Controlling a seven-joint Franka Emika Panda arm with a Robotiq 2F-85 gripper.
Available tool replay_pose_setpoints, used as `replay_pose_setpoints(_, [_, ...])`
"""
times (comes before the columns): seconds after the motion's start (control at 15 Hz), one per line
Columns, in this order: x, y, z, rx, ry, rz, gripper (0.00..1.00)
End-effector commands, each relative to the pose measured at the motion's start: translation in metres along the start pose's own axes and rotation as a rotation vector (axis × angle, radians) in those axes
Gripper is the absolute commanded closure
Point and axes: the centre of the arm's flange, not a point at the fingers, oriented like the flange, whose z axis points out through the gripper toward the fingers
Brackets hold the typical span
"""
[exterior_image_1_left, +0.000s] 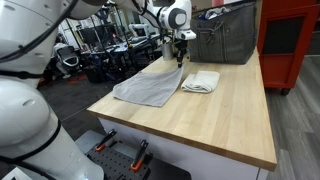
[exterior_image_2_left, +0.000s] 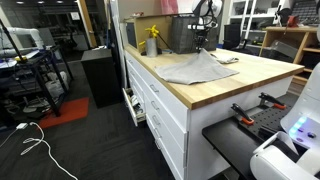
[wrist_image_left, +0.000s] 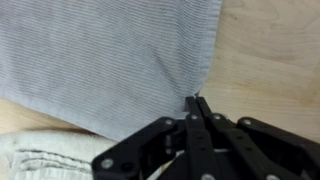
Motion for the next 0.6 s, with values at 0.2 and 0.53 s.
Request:
replay_pose_setpoints(0.2, [-0.014, 0.001, -0.012, 0.005, 0.028, -0.008, 0.47])
replay_pose_setpoints(0.53, [-0.061, 0.022, 0.011, -0.027, -0.075, -0.108, 0.1])
